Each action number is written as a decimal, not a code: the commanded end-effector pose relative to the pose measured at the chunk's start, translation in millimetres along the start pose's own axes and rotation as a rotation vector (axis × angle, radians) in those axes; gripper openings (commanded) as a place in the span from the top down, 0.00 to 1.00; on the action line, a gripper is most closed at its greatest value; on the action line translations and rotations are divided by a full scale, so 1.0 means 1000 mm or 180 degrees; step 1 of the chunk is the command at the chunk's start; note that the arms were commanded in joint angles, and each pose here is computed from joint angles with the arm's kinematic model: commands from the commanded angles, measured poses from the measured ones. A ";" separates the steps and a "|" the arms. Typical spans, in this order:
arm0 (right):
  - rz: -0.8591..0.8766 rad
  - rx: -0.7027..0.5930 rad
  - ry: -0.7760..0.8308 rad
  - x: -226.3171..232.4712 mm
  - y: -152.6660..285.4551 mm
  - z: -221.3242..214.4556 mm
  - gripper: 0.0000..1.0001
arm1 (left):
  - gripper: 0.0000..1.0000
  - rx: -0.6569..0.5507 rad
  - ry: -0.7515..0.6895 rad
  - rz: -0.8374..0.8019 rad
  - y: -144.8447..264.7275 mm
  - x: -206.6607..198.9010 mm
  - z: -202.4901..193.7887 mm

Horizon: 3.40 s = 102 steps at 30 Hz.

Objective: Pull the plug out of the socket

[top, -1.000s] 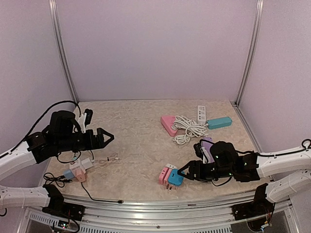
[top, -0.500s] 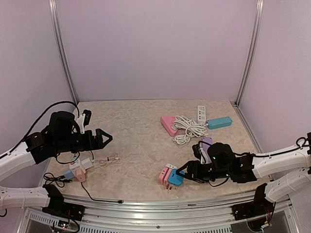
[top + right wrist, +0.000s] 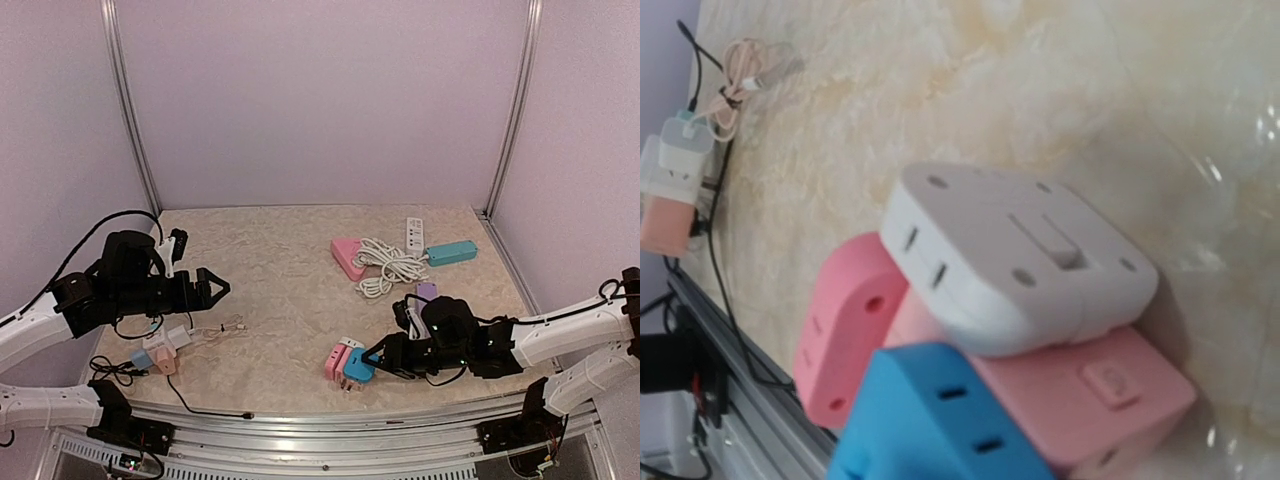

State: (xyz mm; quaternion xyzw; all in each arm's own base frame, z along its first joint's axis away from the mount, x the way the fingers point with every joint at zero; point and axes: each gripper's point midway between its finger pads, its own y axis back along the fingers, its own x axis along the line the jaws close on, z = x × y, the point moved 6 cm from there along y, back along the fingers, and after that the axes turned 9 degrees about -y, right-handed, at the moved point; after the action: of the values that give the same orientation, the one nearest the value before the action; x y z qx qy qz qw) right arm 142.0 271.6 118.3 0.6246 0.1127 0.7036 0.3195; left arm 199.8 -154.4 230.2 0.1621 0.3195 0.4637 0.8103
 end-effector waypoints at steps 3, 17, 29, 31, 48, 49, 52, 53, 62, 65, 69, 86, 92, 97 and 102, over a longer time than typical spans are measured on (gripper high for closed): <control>0.0062 0.0046 -0.0134 0.000 -0.003 -0.004 0.68 | 0.01 -0.0050 0.0019 -0.0045 0.005 -0.006 0.009; 0.0484 -0.0200 -0.0122 0.026 0.004 0.007 1.00 | 0.01 -0.0057 0.0058 -0.0413 -0.006 -0.020 0.011; 0.0853 -0.0315 0.0116 0.071 -0.017 0.023 1.00 | 0.01 0.0091 0.0179 -0.1038 -0.033 -0.053 -0.003; 0.0855 -0.0301 0.0142 0.075 -0.023 0.025 1.00 | 0.01 0.0183 0.0183 -0.1104 -0.042 -0.058 -0.009; 0.0764 -0.0267 0.0289 0.080 -0.035 0.027 1.00 | 0.04 0.0887 0.0060 -0.1181 -0.103 -0.086 -0.050; 0.0753 -0.0280 0.0297 0.080 -0.035 0.028 1.00 | 0.04 0.0970 0.0044 -0.1138 -0.106 -0.086 -0.055; 0.0727 -0.0290 0.0311 0.080 -0.033 0.028 1.00 | 0.07 0.1061 -0.0007 -0.1161 -0.112 -0.092 -0.060; 0.0725 -0.0294 0.0309 0.080 -0.033 0.028 1.00 | 0.09 0.1088 -0.0017 -0.1158 -0.114 -0.093 -0.061; 0.0694 -0.0336 0.0329 0.080 -0.028 0.030 1.00 | 0.22 0.1348 -0.0031 -0.1099 -0.130 -0.096 -0.078; 0.0680 -0.0351 0.0336 0.080 -0.027 0.030 1.00 | 0.25 0.1411 -0.0017 -0.1079 -0.132 -0.094 -0.083; 0.0669 -0.0349 0.0338 0.080 -0.027 0.030 1.00 | 0.31 0.1462 0.0014 -0.0986 -0.134 -0.089 -0.087; 0.0634 -0.0373 0.0317 0.078 -0.022 0.030 1.00 | 0.46 0.1297 0.0027 -0.0837 -0.119 -0.079 -0.086; 0.0647 -0.0375 0.0320 0.080 -0.022 0.030 1.00 | 0.30 0.0998 -0.0022 -0.1259 -0.105 -0.100 -0.062; 0.0674 -0.0386 0.0329 0.083 -0.020 0.031 1.00 | 0.15 0.1051 0.0050 -0.1194 -0.115 -0.099 -0.064; 0.0689 -0.0393 0.0350 0.086 -0.017 0.032 1.00 | 0.12 0.1151 0.0304 -0.1194 -0.124 -0.081 -0.077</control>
State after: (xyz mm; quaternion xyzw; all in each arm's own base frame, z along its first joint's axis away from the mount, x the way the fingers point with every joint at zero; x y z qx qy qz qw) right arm 175.0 322.3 150.4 0.5849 0.0610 0.7514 0.2993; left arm 197.4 -295.3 146.1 0.2281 0.4350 0.2552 0.8328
